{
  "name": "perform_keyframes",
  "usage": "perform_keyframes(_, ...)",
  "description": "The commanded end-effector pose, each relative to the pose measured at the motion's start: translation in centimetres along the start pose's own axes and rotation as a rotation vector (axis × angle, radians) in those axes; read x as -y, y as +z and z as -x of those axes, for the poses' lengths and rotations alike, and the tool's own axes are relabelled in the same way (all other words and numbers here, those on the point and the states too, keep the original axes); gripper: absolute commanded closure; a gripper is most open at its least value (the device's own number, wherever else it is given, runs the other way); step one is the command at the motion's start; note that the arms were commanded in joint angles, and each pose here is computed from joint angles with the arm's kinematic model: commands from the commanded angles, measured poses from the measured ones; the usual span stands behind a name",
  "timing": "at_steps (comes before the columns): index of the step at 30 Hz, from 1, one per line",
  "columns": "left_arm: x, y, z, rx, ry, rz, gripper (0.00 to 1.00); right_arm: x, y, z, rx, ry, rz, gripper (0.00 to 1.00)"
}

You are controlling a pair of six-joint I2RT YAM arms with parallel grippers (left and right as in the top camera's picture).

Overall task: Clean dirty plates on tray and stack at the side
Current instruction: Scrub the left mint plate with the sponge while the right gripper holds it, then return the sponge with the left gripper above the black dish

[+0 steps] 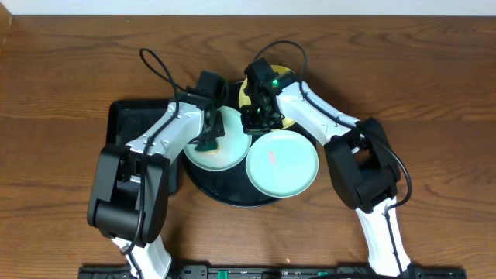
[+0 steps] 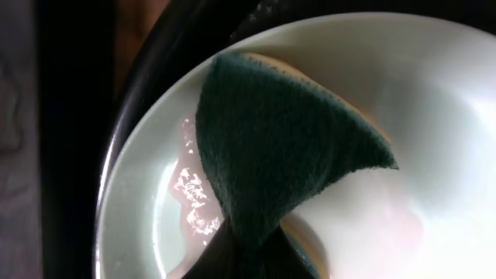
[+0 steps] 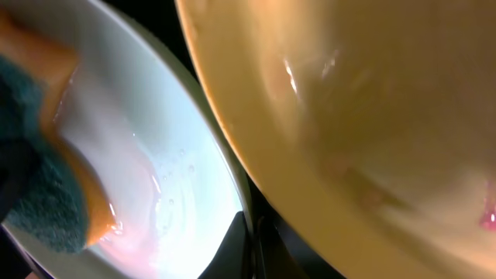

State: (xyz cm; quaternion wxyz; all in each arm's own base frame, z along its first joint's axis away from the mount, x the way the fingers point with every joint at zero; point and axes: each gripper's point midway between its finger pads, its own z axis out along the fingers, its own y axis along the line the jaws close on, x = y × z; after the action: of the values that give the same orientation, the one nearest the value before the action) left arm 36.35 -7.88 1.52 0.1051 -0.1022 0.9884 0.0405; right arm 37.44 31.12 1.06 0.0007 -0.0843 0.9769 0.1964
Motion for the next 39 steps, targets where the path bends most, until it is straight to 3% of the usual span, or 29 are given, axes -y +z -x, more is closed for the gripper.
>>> perform_keyframes(1,-1.4,0.8,-2.3,-0.101,-0.024,0.038,0.92,0.5,0.7,-0.5,-0.021,-0.007,-0.017,0.99)
perform_keyframes(8,6.7,-2.0,-6.5,-0.305,0.23,-0.503,0.93,0.7,0.7,-0.4,-0.017,-0.007,-0.026,0.99)
perform_keyframes(15,7.6,-2.0,-4.5,-0.224,0.232,-0.557,0.93,0.7,0.7,-0.4,-0.017,-0.007,-0.026,0.99)
perform_keyframes(21,2.9,-1.4,1.1,-0.088,-0.005,-0.316,0.92,0.7,0.7,-0.5,-0.021,-0.006,-0.028,0.99)
perform_keyframes(27,-1.4,-6.1,6.4,0.046,-0.094,-0.237,0.93,0.9,0.7,-0.5,-0.014,-0.008,-0.048,0.99)
perform_keyframes(34,-5.7,-11.4,9.0,0.159,-0.182,-0.216,0.93,1.6,1.0,-0.5,0.009,-0.028,-0.132,0.98)
perform_keyframes(36,-7.4,-12.2,9.1,0.179,-0.214,-0.189,0.93,1.4,1.1,-0.7,0.011,-0.039,-0.148,0.91)
perform_keyframes(39,-10.5,-12.8,8.9,0.19,-0.266,-0.115,0.93,1.1,1.4,-1.0,0.016,-0.057,-0.169,0.88)
